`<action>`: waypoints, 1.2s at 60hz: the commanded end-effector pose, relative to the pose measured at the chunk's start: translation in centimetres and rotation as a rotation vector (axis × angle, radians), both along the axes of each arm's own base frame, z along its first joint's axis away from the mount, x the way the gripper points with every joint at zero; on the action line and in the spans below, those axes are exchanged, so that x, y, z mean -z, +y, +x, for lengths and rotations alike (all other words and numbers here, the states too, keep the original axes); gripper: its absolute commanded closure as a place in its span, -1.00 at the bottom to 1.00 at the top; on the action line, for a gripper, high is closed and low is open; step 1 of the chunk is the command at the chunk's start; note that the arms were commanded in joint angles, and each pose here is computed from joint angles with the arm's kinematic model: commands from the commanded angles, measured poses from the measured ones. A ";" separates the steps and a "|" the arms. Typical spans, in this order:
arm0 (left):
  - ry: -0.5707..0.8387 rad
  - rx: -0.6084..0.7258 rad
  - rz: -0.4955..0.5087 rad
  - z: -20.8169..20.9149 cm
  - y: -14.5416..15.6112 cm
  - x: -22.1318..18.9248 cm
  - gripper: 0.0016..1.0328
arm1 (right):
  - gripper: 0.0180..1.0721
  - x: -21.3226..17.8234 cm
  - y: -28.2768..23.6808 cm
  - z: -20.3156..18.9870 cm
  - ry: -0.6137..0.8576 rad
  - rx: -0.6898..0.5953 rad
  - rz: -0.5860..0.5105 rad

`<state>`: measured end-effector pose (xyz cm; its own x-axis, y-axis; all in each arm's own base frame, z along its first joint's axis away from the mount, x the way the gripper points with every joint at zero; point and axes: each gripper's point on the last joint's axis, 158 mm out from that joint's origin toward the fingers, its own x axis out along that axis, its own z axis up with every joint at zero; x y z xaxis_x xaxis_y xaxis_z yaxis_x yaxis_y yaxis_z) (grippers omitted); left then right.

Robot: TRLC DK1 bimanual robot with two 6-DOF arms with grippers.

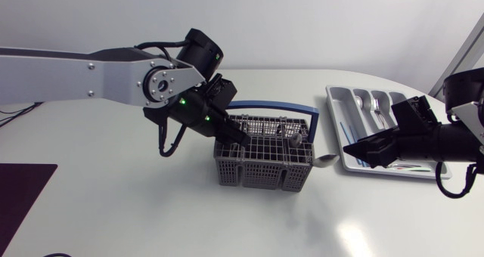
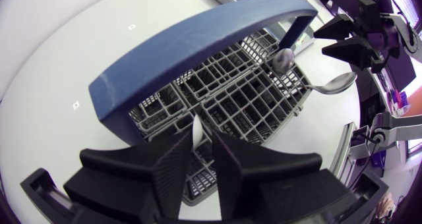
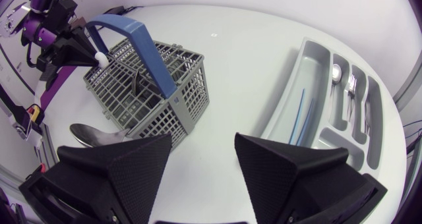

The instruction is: Unload the cutlery basket into the drawer organizer.

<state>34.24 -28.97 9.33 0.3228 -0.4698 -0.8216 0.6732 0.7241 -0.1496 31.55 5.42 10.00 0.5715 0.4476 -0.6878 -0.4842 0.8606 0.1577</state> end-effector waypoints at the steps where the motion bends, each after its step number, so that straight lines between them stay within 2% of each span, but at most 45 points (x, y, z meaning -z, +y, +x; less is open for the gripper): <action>1: 0.014 -0.003 -0.012 0.1 -0.8 0.2 0.56 | -0.33 0.8 0.1 -0.7 0.009 -0.013 -0.003; 5: 0.013 -0.002 -0.011 0.1 -0.8 0.3 0.64 | -0.33 0.8 0.1 -0.7 0.008 -0.014 -0.004; 33: -0.018 0.026 -0.023 -0.8 -0.9 -1.0 0.74 | -0.33 0.4 0.2 -0.8 -0.006 -0.019 -0.006; 61: -0.202 0.090 -0.124 -3.3 -0.5 -9.6 0.74 | -0.33 -0.4 0.3 -1.1 -0.022 -0.019 -0.009; 72: -0.151 0.097 -0.085 -3.8 -0.4 -7.0 0.72 | -0.33 -0.5 0.4 -1.3 -0.026 -0.021 -0.009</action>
<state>31.38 -29.60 19.61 0.4435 -0.6005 -0.6653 0.7506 0.6545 -0.0903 31.27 5.48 11.43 0.6029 0.4434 -0.6632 -0.4963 0.8594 0.1235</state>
